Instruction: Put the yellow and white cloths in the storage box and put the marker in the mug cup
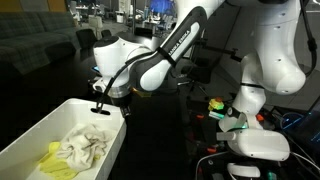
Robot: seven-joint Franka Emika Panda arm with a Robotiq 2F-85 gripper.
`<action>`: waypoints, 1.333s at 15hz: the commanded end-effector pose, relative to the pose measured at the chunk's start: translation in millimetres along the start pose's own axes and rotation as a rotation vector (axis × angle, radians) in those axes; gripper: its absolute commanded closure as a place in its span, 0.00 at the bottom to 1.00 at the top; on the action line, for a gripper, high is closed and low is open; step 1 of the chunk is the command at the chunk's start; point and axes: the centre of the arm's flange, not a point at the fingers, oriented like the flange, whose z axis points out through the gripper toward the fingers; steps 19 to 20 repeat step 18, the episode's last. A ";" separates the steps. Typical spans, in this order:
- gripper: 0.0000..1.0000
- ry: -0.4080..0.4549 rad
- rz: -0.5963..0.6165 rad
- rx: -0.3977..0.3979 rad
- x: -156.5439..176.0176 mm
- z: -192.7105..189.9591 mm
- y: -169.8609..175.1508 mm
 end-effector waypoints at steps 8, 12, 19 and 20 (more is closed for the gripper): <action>0.00 0.112 0.159 0.088 -170.0 -98.1 6.2; 0.00 0.180 0.170 0.072 -219.4 -136.4 -14.9; 0.00 0.216 0.169 0.034 -228.9 -144.8 -24.8; 0.00 0.216 0.169 0.034 -228.9 -144.8 -24.8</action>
